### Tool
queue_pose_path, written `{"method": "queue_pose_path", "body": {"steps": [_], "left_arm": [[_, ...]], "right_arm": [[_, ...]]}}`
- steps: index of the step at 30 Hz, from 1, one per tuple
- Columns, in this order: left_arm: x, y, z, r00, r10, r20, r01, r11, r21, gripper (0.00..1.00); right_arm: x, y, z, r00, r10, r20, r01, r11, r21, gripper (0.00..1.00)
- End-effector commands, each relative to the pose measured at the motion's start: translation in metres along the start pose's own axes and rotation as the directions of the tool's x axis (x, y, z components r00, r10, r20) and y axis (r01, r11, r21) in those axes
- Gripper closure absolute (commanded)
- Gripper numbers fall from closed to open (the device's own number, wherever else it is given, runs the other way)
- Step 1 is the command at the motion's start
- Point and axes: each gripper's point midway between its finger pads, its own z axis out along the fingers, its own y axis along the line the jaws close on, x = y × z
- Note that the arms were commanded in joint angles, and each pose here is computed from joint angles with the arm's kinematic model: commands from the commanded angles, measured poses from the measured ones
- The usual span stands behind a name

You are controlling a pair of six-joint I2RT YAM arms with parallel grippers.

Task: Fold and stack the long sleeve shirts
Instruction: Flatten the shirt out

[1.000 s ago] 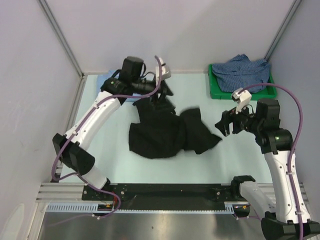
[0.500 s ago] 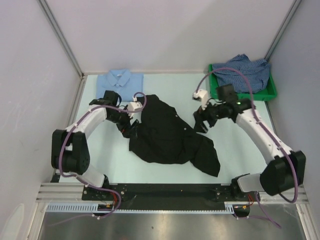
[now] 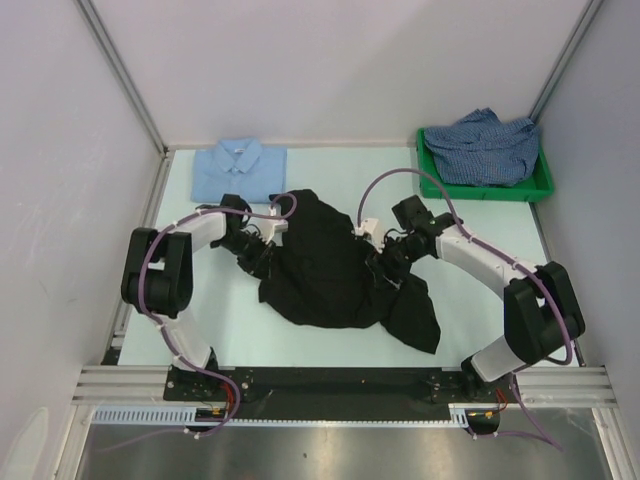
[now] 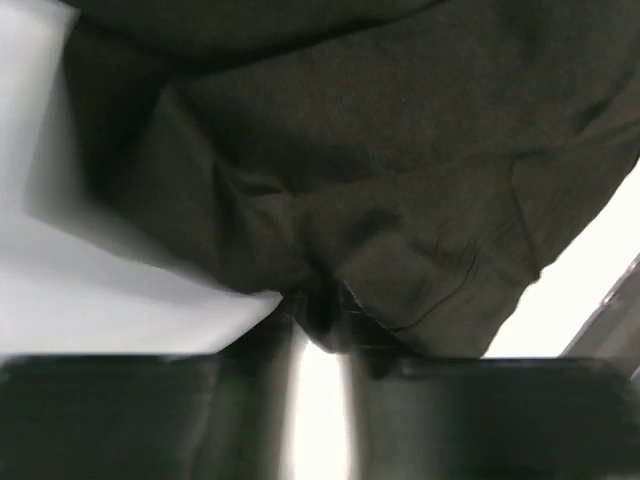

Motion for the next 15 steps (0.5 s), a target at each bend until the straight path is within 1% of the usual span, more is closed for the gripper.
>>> {"method": "queue_pose_path", "body": {"steps": [1,2,3,4,5,6,7,8,9,10,11,12,13,14,15], "left_arm": [[-0.025,-0.013,-0.006,0.994,-0.071,0.085,0.063,0.994,0.094,1.0],[-0.039,-0.012,-0.018,0.99,-0.061,0.127,0.051,0.995,0.085,1.0],[-0.049,-0.018,-0.028,0.985,-0.05,0.167,0.033,0.994,0.105,1.0],[-0.059,-0.019,-0.039,0.979,-0.028,0.201,0.011,0.996,0.087,1.0],[-0.08,-0.023,-0.063,0.964,0.032,0.264,-0.044,0.998,0.041,1.0],[-0.091,-0.033,-0.077,0.95,0.068,0.304,-0.083,0.996,0.038,1.0],[-0.101,-0.039,-0.091,0.935,0.105,0.337,-0.118,0.993,0.016,1.0],[-0.121,-0.051,-0.116,0.903,0.18,0.391,-0.179,0.983,-0.038,1.0],[-0.129,-0.06,-0.127,0.887,0.217,0.408,-0.212,0.976,-0.059,1.0],[-0.136,-0.068,-0.136,0.871,0.26,0.416,-0.248,0.965,-0.084,1.0],[-0.15,-0.082,-0.147,0.84,0.33,0.43,-0.31,0.943,-0.117,1.0],[-0.155,-0.094,-0.153,0.826,0.358,0.435,-0.335,0.933,-0.131,1.0],[-0.159,-0.101,-0.157,0.818,0.378,0.433,-0.355,0.925,-0.137,1.0],[-0.17,-0.119,-0.164,0.791,0.423,0.442,-0.405,0.904,-0.14,1.0],[-0.172,-0.129,-0.168,0.776,0.442,0.449,-0.428,0.893,-0.14,1.0]], "right_arm": [[0.021,-0.017,0.011,0.998,-0.047,-0.05,0.05,0.997,0.053,0.51],[0.028,-0.027,0.006,0.998,-0.023,-0.052,0.027,0.997,0.075,0.63],[0.032,-0.033,0.003,0.999,0.002,-0.052,0.002,0.996,0.087,0.71],[0.033,-0.042,-0.001,0.999,0.026,-0.047,-0.022,0.995,0.099,0.78],[0.039,-0.058,-0.014,0.997,0.066,-0.034,-0.061,0.989,0.136,0.91],[0.042,-0.064,-0.021,0.996,0.082,-0.035,-0.076,0.986,0.147,0.96],[0.041,-0.072,-0.03,0.996,0.09,-0.018,-0.086,0.981,0.174,0.99],[0.036,-0.085,-0.047,0.995,0.099,0.017,-0.1,0.972,0.21,1.0],[0.033,-0.087,-0.055,0.996,0.083,0.031,-0.088,0.971,0.221,1.0],[0.022,-0.087,-0.065,0.997,0.056,0.061,-0.069,0.971,0.231,0.98],[0.013,-0.086,-0.075,0.996,0.043,0.082,-0.061,0.97,0.237,0.88],[0.006,-0.084,-0.081,0.995,0.028,0.099,-0.051,0.97,0.239,0.79],[-0.005,-0.08,-0.086,0.991,0.013,0.131,-0.043,0.973,0.228,0.67],[-0.016,-0.076,-0.095,0.986,-0.002,0.168,-0.039,0.97,0.239,0.47],[-0.029,-0.074,-0.104,0.977,-0.003,0.211,-0.05,0.968,0.246,0.4]]}}
